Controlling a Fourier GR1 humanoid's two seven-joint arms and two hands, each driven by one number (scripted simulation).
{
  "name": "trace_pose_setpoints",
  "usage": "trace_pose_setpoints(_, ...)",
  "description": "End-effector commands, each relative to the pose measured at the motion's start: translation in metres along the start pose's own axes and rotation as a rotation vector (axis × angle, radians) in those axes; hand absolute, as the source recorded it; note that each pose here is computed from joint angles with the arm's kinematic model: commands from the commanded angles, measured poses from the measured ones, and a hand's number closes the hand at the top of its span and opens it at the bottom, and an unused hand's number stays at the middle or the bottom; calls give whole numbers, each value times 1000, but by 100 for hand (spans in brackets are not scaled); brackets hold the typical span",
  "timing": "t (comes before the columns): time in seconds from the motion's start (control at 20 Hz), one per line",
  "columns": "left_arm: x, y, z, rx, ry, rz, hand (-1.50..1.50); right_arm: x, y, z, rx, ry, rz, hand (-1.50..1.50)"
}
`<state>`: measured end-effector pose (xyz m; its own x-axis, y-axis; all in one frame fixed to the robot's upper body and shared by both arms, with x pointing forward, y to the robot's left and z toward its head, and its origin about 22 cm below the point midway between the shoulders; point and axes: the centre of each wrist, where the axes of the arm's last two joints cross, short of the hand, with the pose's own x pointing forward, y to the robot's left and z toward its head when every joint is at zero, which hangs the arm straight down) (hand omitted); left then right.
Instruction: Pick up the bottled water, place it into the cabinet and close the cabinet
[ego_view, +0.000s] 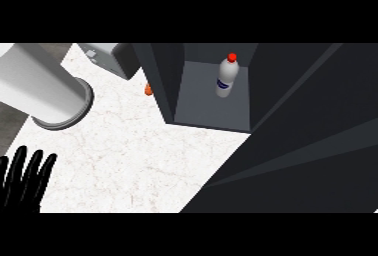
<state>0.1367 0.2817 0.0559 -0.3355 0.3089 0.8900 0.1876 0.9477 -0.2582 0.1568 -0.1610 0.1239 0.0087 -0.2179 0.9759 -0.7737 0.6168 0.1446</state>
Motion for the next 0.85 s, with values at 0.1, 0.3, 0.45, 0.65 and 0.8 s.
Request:
trace_pose_setpoints(0.1, -1, -2, 1, -22, 1, 20, -150, -12, -31, -44, -293, -28, -84, 150)
trace_pose_setpoints(0.3, 0, 6, -5, -34, 5, 23, -150, -5, -51, -89, -359, -20, -105, 150)
trace_pose_setpoints(0.45, 0, 6, -4, -26, 24, 32, -150, -4, -68, -126, -418, 12, -110, 150)
trace_pose_setpoints(0.65, -3, 8, 3, -16, 18, 31, -150, 12, -90, -173, -441, 14, -119, 150)
trace_pose_setpoints(0.8, 2, 8, -4, -12, 17, 45, -150, 15, -95, -203, -459, 16, -124, 150)
